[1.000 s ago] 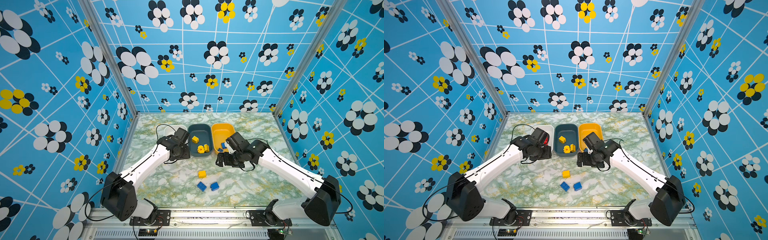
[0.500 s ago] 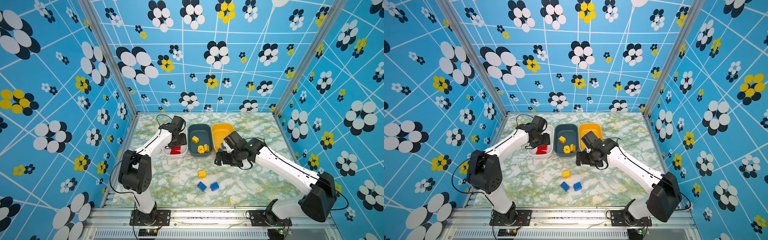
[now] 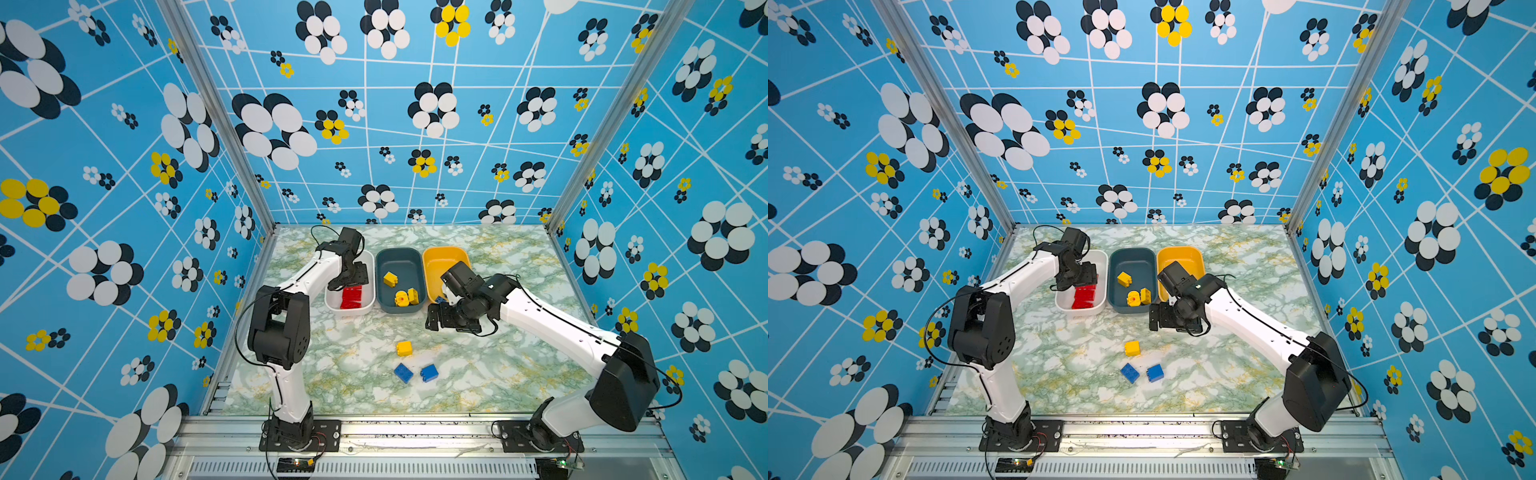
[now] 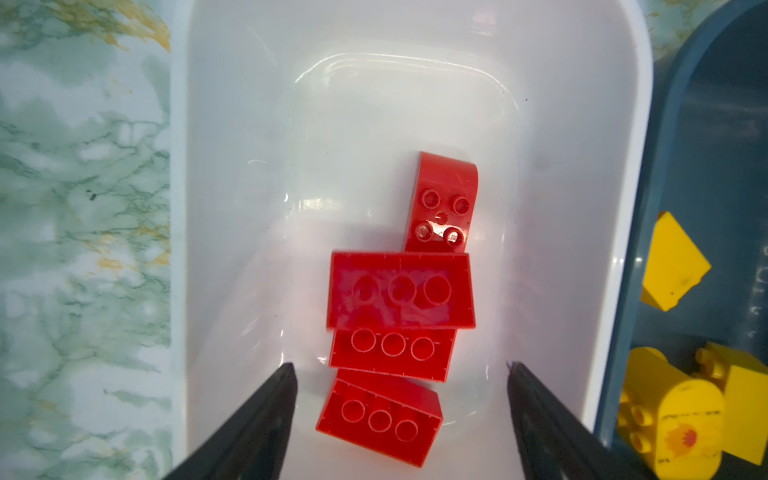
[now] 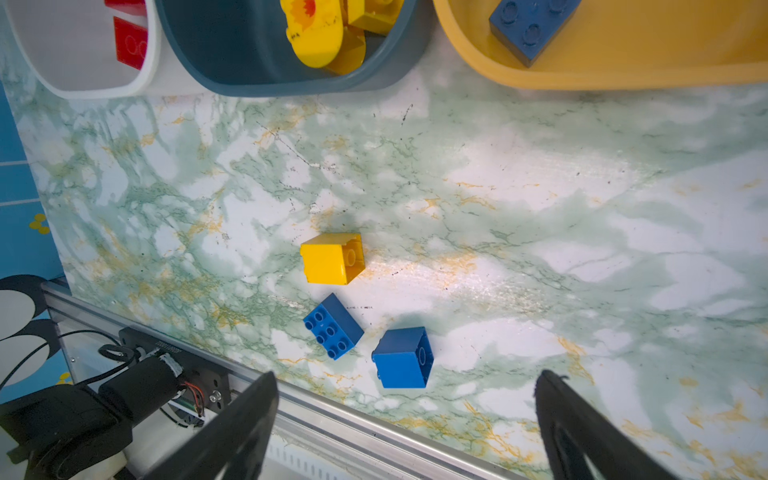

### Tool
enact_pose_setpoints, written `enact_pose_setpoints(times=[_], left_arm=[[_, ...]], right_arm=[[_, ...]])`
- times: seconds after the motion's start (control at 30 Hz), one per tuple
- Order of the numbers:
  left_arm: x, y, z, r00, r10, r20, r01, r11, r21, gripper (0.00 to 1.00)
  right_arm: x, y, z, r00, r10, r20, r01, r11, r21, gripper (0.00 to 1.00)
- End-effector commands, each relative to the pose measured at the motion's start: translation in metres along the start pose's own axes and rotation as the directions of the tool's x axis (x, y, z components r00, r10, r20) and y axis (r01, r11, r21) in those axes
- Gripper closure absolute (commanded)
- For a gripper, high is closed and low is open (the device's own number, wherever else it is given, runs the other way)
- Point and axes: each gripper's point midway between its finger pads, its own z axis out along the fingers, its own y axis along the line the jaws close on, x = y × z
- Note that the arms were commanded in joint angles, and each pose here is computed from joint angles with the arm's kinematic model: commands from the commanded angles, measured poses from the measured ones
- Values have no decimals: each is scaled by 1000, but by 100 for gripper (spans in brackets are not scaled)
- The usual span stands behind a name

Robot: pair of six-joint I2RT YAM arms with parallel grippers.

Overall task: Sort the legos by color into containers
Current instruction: 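Open the left gripper to drop the red brick into the white bin, then lower the right gripper toward a blue brick while the left lifts away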

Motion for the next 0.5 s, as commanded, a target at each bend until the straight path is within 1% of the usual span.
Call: enact_pose_setpoints(times=[0.0, 0.1, 0.27, 0.47], left_arm=[[-5, 6, -4, 1000, -2, 24, 2, 1000, -5, 11], [-1, 4, -3, 1000, -11, 22, 11, 1000, 14, 9], [-4, -2, -24, 997, -30, 67, 25, 997, 71, 7], [-4, -7, -50, 993, -39, 112, 24, 991, 132, 5]], right_arm=[[3, 3, 7, 999, -29, -22, 29, 1000, 0, 3], [5, 3, 10, 999, -44, -28, 45, 999, 13, 3], [12, 4, 18, 996, -79, -43, 81, 996, 37, 3], [29, 11, 36, 980, -183, -83, 190, 978, 85, 5]])
